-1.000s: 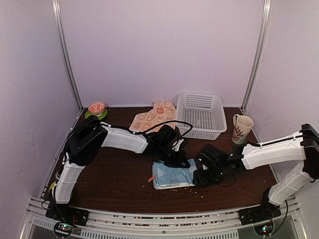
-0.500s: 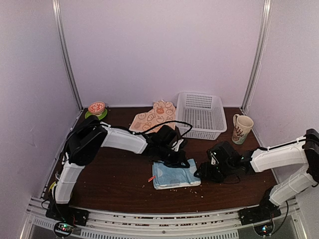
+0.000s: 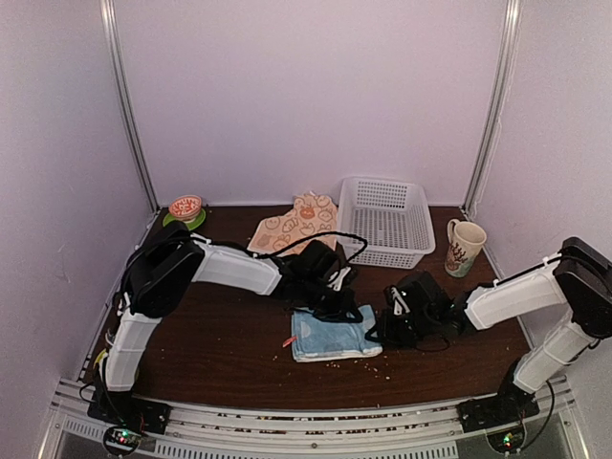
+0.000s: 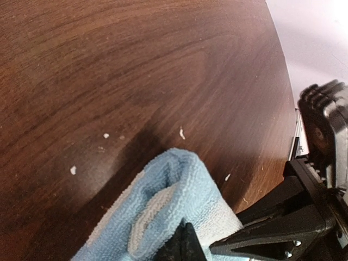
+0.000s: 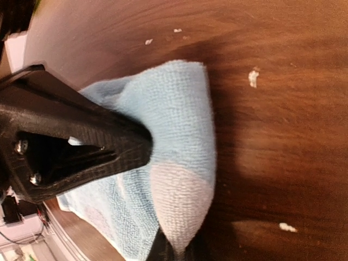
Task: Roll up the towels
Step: Roll the towel at the center of the board.
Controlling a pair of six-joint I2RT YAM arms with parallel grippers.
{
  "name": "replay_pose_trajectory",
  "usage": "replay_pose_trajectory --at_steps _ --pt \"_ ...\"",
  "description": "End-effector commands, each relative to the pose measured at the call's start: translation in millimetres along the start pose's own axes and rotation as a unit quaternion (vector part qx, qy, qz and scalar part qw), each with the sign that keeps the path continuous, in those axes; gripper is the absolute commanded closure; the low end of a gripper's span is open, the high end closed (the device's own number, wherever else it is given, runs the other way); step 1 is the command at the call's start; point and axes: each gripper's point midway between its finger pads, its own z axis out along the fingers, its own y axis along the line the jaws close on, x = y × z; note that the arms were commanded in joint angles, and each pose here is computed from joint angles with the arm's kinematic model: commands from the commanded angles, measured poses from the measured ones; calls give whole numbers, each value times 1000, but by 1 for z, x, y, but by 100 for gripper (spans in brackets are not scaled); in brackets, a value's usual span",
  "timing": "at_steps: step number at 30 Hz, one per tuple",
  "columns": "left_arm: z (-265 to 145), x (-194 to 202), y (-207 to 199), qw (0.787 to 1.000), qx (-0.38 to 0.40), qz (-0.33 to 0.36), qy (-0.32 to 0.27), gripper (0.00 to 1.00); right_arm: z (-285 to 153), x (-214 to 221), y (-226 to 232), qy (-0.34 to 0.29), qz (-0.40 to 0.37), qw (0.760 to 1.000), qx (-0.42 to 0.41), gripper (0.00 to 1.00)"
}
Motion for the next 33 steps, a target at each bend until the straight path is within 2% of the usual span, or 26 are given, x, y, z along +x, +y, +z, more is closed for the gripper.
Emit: replay_pose_trajectory --at_steps 1,5,7,13,16,22,26,29,33 --pt "-18 4 0 1000 -20 0 1 98 -11 7 -42 20 -42 992 120 100" --pt "-39 3 -14 1000 -20 15 -9 78 -37 -3 -62 26 -98 969 224 100" --pt "-52 5 -21 999 -20 22 -17 73 -49 -9 -68 28 -124 956 265 100" --pt "-87 10 -26 998 -39 27 -51 72 -79 -28 -72 16 -177 919 353 100" --pt "-98 13 -22 996 -53 27 -65 72 -85 -35 -67 6 -212 890 403 100" --pt "-101 21 -14 996 -65 26 -64 73 -87 -44 -54 -10 -280 825 490 100" --pt "-101 26 -10 995 -67 24 -62 74 -83 -46 -47 -20 -305 796 522 100" --pt "-102 28 -7 995 -71 24 -62 74 -78 -43 -38 -26 -317 792 521 100" --pt "-103 28 -7 995 -70 27 -64 74 -64 -31 -25 -19 -316 813 488 100"
